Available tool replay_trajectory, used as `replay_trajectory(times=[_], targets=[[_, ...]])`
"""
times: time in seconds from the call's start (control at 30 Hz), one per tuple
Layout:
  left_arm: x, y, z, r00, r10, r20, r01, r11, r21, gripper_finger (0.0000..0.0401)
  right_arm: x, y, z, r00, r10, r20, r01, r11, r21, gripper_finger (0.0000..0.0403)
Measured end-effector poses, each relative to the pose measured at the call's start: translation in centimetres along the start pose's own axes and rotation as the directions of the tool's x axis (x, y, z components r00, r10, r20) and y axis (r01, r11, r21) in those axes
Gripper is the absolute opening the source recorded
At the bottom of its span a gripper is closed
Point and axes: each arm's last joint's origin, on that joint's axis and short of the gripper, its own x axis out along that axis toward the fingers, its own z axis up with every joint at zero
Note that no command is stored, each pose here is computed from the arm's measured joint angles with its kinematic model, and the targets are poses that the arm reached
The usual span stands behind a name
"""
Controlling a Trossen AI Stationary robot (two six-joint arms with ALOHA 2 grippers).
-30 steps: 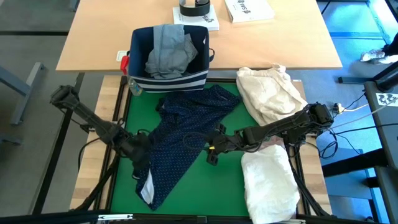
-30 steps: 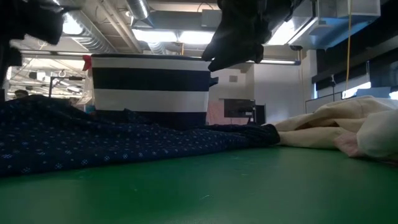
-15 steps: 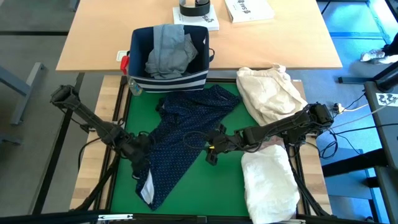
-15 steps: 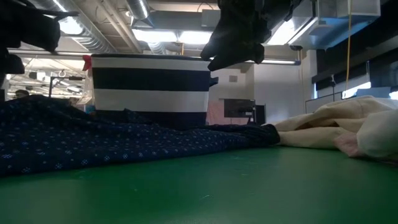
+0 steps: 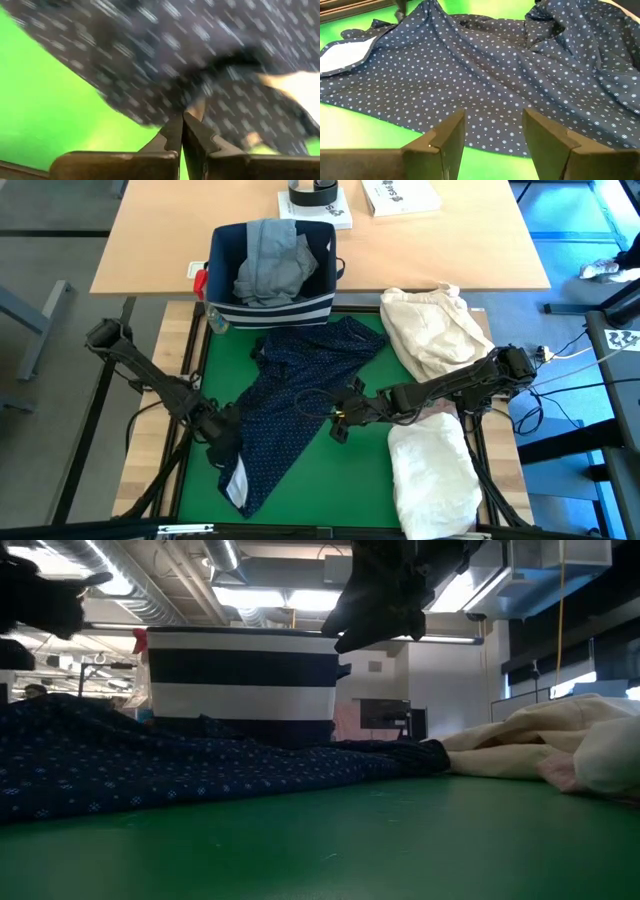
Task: Fold laundry
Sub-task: Fold the blue polo shirt
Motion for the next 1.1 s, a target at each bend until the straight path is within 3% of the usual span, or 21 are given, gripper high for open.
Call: replay_trajectory(times=[0.1,0.23,0.33,0.4,0.5,0.57,0.87,0.97,1.1], targets=[[-0.8,-1.0,-1.3,0.994,-0.053,-0.092,0.065,0.989,0.132,0.0003,0.0,0.0,0.0,1.000,0.000,0.000,0.000,1.000,0.001,0.0195],[-1.4,-2.0,-3.3,0.983,-0.075,-0.169,0.130,0.931,0.341,0.0002,0.0,0.0,0.0,1.000,0.000,0.000,0.000,1.000,0.001,0.0195],[-1.5,-2.2,-4.4,0.975,-0.062,-0.213,0.148,0.895,0.421,0.0001,0.0,0.0,0.0,1.000,-0.012,0.006,0.012,1.000,0.001,0.0195],[-1.5,-2.2,-4.5,0.985,-0.049,-0.166,0.109,0.920,0.377,0.0001,0.0,-0.1,0.0,1.000,-0.019,0.010,0.019,1.000,0.001,0.0195],[-1.4,-2.1,-3.9,1.000,-0.018,-0.022,0.022,0.978,0.206,0.0009,0.0,-0.1,0.1,1.000,-0.026,0.013,0.026,1.000,0.002,0.0195],[-1.4,-2.0,-3.5,1.000,-0.014,0.016,0.012,0.993,0.116,0.0026,0.0,-0.1,0.1,1.000,-0.026,0.014,0.026,1.000,0.002,0.0195],[-1.1,-1.7,-2.6,0.985,0.027,0.168,-0.027,1.000,-0.002,0.0131,0.0,-0.1,0.1,1.000,-0.026,0.014,0.026,0.999,0.027,0.0195],[-0.5,-1.2,-2.5,0.979,0.058,0.194,-0.044,0.996,-0.074,0.0152,0.0,-0.1,0.1,1.000,-0.026,0.014,0.025,0.999,0.027,0.0195],[0.7,-1.1,-2.5,0.981,0.002,0.192,0.012,0.997,-0.070,0.0160,0.0,-0.1,0.1,1.000,-0.026,0.014,0.025,0.999,0.028,0.0195]])
